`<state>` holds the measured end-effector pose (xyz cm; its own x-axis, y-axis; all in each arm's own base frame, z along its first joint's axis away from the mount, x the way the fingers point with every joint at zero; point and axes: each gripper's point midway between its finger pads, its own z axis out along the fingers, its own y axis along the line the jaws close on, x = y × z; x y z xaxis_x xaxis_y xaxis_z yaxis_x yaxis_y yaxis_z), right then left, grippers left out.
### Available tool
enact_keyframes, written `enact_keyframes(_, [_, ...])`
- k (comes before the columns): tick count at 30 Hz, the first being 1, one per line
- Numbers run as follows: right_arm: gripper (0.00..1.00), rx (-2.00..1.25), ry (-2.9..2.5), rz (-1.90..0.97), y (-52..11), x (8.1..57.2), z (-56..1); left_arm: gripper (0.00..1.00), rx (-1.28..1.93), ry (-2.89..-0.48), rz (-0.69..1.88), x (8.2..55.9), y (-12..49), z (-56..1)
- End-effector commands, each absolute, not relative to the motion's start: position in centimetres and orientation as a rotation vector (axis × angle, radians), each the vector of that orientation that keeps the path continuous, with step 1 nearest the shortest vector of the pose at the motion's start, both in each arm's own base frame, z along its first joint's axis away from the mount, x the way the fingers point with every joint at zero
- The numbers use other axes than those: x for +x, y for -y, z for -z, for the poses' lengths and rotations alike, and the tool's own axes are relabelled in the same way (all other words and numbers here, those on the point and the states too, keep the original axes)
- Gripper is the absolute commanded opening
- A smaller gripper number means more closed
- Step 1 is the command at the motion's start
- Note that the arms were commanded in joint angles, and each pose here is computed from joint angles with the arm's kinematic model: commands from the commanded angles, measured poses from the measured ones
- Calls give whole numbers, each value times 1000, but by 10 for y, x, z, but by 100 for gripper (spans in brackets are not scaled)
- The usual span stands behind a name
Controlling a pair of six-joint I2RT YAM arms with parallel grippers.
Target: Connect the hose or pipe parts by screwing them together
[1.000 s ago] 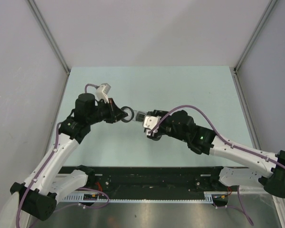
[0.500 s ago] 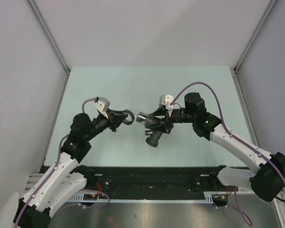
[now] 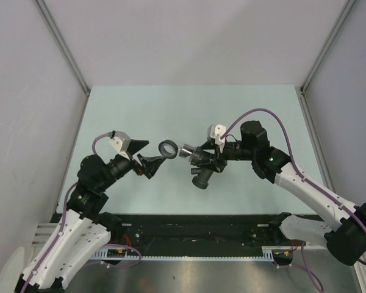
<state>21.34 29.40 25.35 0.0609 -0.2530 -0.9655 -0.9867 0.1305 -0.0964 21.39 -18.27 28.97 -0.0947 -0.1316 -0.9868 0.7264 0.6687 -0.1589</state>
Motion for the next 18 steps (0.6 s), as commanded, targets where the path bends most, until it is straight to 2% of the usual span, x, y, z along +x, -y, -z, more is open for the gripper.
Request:
enact_keyframes(1, [0, -1302, -1280, -666, -289, 227, -285, 100, 403, -1567, 830, 196, 170, -323])
enact_keyframes(4, [0, -1327, -1255, -496, -290, 229, -285, 98, 352, -1721, 883, 198, 174, -316])
enact_keyframes(7, [0, -1334, -1198, -328, -290, 228, -295, 95, 325, -1756, 1003, 193, 179, -349])
enact_keyframes(9, [0, -1321, -1159, -227, -285, 229, -303, 92, 279, -1822, 1085, 197, 186, -349])
enact_keyframes(13, [0, -1298, -1079, -149, -284, 216, -318, 92, 287, -1871, 1172, 201, 194, -351])
enact_keyframes(18, [0, -1310, -1022, -134, -288, 201, -325, 91, 326, -1984, 1306, 201, 207, -328])
